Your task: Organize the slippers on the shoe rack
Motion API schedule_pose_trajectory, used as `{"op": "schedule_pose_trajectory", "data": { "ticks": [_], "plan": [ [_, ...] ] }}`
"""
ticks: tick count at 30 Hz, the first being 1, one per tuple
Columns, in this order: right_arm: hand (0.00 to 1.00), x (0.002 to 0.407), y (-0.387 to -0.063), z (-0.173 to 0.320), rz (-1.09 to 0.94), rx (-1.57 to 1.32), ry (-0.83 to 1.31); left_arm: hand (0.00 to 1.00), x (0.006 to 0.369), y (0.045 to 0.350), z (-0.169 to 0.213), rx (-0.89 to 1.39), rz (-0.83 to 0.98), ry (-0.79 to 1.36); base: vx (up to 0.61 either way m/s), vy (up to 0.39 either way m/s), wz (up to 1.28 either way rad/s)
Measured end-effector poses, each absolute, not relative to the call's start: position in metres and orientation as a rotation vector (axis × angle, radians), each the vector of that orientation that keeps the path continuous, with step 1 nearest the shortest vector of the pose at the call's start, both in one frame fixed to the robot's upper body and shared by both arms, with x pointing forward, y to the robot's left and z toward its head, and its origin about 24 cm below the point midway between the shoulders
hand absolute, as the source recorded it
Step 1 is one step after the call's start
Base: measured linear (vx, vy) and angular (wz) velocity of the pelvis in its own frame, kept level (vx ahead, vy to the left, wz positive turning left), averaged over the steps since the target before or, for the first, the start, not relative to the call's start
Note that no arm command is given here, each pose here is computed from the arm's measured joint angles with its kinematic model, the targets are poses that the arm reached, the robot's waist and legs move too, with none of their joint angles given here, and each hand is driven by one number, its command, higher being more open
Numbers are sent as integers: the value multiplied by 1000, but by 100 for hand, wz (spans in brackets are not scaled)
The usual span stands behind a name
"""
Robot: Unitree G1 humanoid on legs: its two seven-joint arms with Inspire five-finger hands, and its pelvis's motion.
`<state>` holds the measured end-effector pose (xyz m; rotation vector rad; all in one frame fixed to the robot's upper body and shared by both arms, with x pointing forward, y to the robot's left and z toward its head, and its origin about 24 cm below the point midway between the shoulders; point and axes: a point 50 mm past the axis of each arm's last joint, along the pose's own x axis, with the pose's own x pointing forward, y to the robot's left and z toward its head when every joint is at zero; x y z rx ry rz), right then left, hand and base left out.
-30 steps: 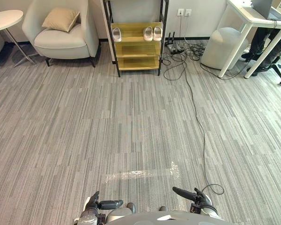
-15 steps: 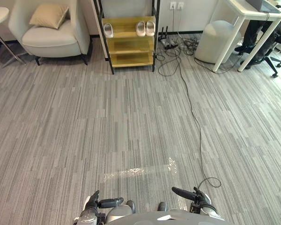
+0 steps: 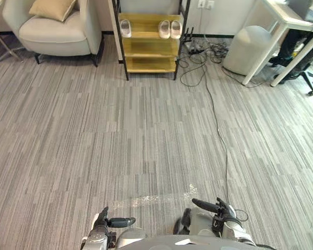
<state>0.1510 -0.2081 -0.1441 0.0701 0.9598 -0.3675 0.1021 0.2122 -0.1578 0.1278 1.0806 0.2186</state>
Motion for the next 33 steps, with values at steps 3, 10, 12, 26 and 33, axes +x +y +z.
{"op": "schedule_pose_trajectory", "data": {
  "ticks": [3,10,12,26,33],
  "plan": [
    [100,146,-209,-146,-378,81,965,100,93,218,-160,130,238,1108,600,-286,57],
    [100,133,-205,-151,-357,47,1012,100,109,217,-154,75,278,1037,560,-285,22],
    [100,135,-209,-150,-381,47,1007,100,119,218,-150,79,277,992,385,-147,-4],
    [100,137,-182,-153,-325,66,1024,100,139,225,-143,83,272,947,383,100,-27],
    [100,156,-179,-146,-235,-17,960,100,125,227,-147,113,266,1001,408,-10,5]
  ]
}}
